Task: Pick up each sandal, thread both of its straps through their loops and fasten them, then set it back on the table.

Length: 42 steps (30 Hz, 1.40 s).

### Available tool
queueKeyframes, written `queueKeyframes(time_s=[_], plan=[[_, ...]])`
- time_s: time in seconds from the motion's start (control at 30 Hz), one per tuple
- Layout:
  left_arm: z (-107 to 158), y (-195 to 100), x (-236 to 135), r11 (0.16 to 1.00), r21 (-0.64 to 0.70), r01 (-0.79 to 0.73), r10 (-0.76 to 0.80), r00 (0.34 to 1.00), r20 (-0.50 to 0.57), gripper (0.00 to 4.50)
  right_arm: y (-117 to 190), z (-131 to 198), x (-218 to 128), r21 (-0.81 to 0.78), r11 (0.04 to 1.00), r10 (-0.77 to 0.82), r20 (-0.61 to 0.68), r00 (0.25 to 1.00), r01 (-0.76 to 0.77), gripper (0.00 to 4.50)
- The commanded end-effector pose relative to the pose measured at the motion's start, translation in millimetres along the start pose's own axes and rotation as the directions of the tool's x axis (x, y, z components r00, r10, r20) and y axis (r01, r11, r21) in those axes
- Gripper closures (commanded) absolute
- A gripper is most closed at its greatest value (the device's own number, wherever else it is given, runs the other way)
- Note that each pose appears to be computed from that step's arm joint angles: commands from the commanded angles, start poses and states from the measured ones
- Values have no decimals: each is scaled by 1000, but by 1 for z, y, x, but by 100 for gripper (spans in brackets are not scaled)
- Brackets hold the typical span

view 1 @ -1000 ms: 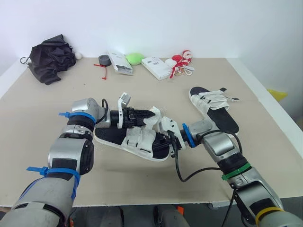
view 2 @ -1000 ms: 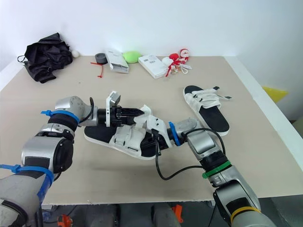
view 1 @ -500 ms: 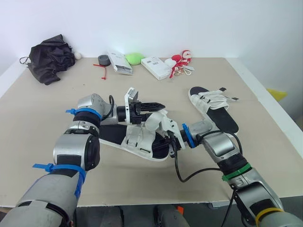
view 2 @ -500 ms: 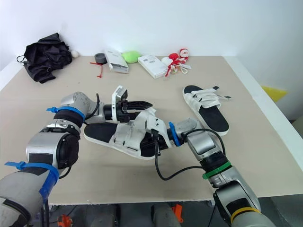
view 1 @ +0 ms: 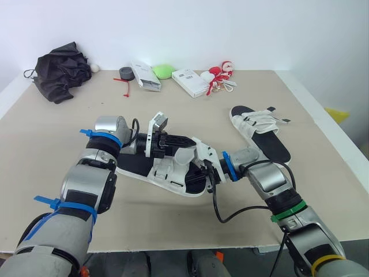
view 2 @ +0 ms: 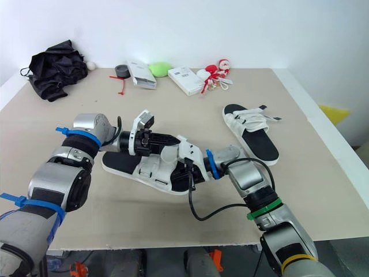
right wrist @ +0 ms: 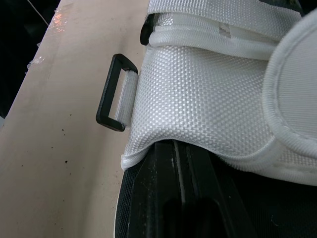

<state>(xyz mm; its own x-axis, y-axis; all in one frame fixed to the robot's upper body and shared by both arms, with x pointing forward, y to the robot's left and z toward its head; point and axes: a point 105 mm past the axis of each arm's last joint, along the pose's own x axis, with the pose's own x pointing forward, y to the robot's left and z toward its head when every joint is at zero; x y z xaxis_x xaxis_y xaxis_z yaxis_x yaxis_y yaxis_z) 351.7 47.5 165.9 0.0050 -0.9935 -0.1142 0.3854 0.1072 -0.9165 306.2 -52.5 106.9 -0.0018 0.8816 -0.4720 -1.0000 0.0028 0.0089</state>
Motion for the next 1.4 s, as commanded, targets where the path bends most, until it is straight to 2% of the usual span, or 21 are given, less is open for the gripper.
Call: queueKeyframes(time_s=[0.03,0.17,0.3,0.47,0.63,0.73,0.87,0.93,1.0,1.17,1.4], plan=[[9,-16,-3,998,48,45,-46,999,15,138,1,-32,2,99,995,-15,-87,996,23,450],[9,-27,0,994,61,88,-88,996,-8,138,2,-33,2,99,995,-13,-90,996,22,450],[-1,-38,7,988,77,136,-130,988,-86,138,2,-33,2,100,995,-13,-90,996,22,450],[-12,-24,5,984,153,88,-67,988,-140,138,3,-33,2,101,995,-12,-89,996,21,450],[-18,-5,2,980,198,14,15,989,-144,138,4,-33,2,101,995,-9,-91,996,18,450],[-15,-3,4,982,187,14,8,993,-117,234,4,-33,2,101,995,-7,-91,996,16,450],[-4,-11,9,989,138,54,-50,998,-31,438,4,-32,2,98,995,-3,-91,996,12,450],[1,-14,10,991,117,66,-67,998,11,448,4,-32,2,99,995,-2,-92,996,11,450],[-1,-17,9,990,116,82,-83,997,5,448,5,-32,2,99,995,-1,-93,996,10,450],[-23,-18,3,987,131,90,-75,991,-109,448,6,-33,1,100,995,3,-96,995,7,450],[-40,-10,-1,977,208,54,-14,982,-190,448,6,-33,1,101,995,7,-97,995,3,450]])
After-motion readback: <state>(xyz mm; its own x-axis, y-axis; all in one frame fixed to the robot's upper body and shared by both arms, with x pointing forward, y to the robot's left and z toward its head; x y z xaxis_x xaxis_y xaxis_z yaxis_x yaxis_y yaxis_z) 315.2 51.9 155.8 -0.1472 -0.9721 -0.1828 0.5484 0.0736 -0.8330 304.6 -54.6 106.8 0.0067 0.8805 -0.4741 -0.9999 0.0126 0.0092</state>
